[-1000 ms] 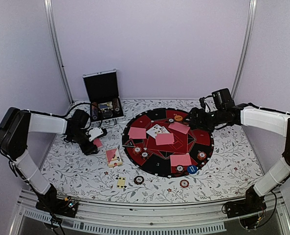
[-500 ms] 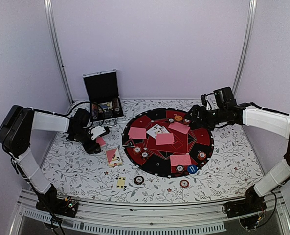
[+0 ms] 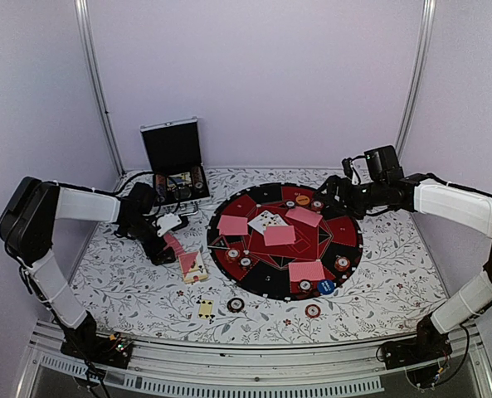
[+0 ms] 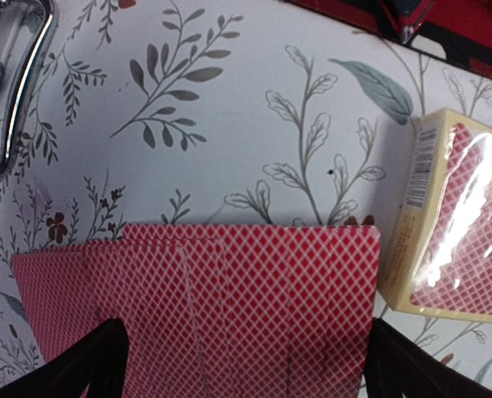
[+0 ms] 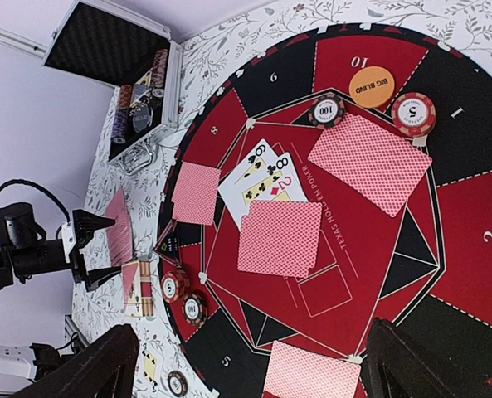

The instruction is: Distribute texas hold em gaming equipment

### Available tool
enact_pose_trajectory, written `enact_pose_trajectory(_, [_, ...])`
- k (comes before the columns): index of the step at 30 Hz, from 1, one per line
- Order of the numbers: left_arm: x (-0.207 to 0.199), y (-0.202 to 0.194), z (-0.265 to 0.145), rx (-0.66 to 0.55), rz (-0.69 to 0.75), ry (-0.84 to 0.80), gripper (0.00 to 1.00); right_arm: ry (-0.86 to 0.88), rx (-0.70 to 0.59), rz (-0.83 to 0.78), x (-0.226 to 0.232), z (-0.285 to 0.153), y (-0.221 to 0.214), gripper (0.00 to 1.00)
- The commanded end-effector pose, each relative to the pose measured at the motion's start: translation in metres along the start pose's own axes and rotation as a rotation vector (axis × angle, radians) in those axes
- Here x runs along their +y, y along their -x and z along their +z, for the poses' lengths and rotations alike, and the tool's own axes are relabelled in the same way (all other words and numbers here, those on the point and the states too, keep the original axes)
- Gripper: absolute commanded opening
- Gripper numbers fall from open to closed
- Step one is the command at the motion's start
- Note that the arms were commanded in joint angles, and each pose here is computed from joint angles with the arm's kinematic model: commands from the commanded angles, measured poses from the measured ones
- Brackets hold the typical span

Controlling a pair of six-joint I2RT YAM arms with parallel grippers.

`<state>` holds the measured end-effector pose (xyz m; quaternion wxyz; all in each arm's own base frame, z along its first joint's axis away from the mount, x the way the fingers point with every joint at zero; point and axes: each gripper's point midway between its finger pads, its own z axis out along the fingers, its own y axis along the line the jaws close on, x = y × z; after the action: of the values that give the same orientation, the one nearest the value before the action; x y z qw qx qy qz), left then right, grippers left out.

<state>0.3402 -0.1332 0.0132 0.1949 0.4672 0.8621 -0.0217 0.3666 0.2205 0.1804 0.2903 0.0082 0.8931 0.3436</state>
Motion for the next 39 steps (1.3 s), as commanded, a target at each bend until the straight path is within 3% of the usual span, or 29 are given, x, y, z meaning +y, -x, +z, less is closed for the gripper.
enact_pose_trajectory(1, [-0.026, -0.033, 0.012, 0.141, 0.010, -0.084, 1.00, 0.007, -0.047, -0.013, 0.007, -0.011, 0.011, 0.99])
enact_pose_trajectory(17, [-0.004, 0.008, -0.025, 0.040, -0.014, -0.025, 0.98, -0.006, -0.061, -0.028, 0.008, -0.016, 0.016, 0.99])
enact_pose_trajectory(29, [0.082, 0.081, -0.134, -0.297, -0.156, 0.354, 1.00, -0.195, -0.205, -0.077, -0.024, -0.040, 0.043, 0.99])
enact_pose_trajectory(32, [0.102, 0.078, -0.155, -0.350, -0.235, 0.444, 1.00, -0.352, -0.289, -0.084, -0.051, -0.052, 0.053, 0.99])
enact_pose_trajectory(36, [0.120, 0.059, -0.159, -0.444, -0.385, 0.395, 1.00, -0.527, -0.441, -0.157, -0.086, -0.073, 0.060, 0.99])
enact_pose_trajectory(39, [0.125, 0.044, -0.150, -0.484, -0.439, 0.371, 1.00, -0.659, -0.634, -0.218, -0.109, -0.104, 0.063, 0.99])
